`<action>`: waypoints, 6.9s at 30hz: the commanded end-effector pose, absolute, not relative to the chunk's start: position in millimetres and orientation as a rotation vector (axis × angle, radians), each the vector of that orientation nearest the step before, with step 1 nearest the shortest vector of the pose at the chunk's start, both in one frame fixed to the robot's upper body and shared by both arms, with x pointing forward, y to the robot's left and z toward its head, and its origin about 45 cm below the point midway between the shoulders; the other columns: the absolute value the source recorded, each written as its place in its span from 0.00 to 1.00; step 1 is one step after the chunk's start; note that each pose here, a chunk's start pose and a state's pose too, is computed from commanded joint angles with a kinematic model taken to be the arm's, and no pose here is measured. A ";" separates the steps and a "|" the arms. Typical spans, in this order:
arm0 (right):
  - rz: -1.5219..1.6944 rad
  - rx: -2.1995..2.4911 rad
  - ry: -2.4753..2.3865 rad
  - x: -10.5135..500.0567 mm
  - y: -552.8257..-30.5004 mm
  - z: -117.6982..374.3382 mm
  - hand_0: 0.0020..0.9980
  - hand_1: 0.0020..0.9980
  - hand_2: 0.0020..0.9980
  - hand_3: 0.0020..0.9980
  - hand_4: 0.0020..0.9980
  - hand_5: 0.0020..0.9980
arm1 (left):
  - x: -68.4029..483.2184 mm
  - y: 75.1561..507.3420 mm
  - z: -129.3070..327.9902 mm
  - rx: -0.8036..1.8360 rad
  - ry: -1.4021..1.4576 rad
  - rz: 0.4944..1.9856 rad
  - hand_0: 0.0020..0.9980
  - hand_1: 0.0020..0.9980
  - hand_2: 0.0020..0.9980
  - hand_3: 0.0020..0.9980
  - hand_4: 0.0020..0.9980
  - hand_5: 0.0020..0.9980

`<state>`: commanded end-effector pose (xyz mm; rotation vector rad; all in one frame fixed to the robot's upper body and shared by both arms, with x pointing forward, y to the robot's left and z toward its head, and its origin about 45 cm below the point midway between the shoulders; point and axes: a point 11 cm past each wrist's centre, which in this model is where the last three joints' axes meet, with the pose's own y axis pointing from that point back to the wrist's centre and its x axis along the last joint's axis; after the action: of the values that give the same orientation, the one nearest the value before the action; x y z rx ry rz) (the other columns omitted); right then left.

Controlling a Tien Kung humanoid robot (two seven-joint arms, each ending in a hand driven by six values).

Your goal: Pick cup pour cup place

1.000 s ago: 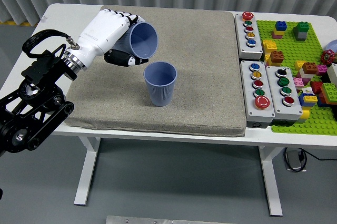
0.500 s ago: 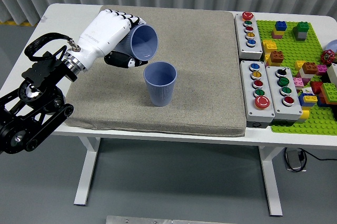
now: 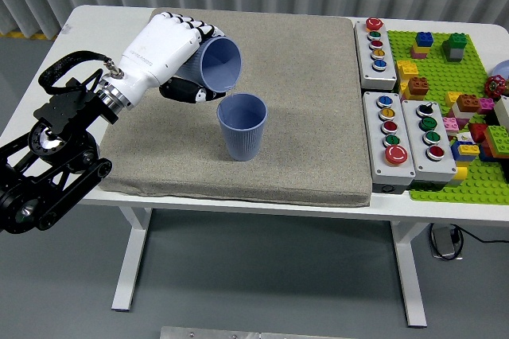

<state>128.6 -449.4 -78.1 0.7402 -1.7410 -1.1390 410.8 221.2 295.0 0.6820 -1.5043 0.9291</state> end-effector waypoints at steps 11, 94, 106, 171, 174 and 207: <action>-1.141 0.742 -1.748 131.2 -449.0 -77.5 0.70 0.67 0.61 0.61 0.00 0.30 | 407.9 215.4 297.9 0.686 -1.567 0.902 0.41 0.48 0.55 0.50 0.71 0.10; -1.155 0.736 -1.755 130.7 -445.8 -78.8 0.70 0.67 0.61 0.61 0.00 0.31 | 406.9 203.4 306.6 0.740 -1.717 0.831 0.42 0.48 0.53 0.50 0.67 0.05; -1.159 0.733 -1.754 129.0 -445.5 -79.4 0.70 0.67 0.61 0.61 0.00 0.31 | 406.9 202.9 306.1 0.770 -1.743 0.798 0.42 0.48 0.53 0.50 0.66 0.04; -1.167 0.730 -1.754 126.6 -444.4 -80.5 0.70 0.67 0.61 0.61 0.00 0.31 | 409.5 197.4 312.6 0.812 -1.831 0.735 0.43 0.49 0.53 0.50 0.65 0.02; -1.167 0.730 -1.752 126.2 -444.3 -80.7 0.70 0.67 0.61 0.61 0.00 0.31 | 409.2 196.6 311.8 0.814 -1.832 0.730 0.43 0.49 0.53 0.50 0.65 0.02; -1.166 0.728 -1.753 125.5 -444.8 -80.7 0.70 0.67 0.61 0.61 0.00 0.31 | 410.0 200.8 317.0 0.766 -1.843 0.754 0.43 0.48 0.53 0.49 0.66 0.02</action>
<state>125.5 -444.8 -80.7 0.7277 -1.7530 -1.1664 410.0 200.8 317.0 0.7658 -1.8431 0.7543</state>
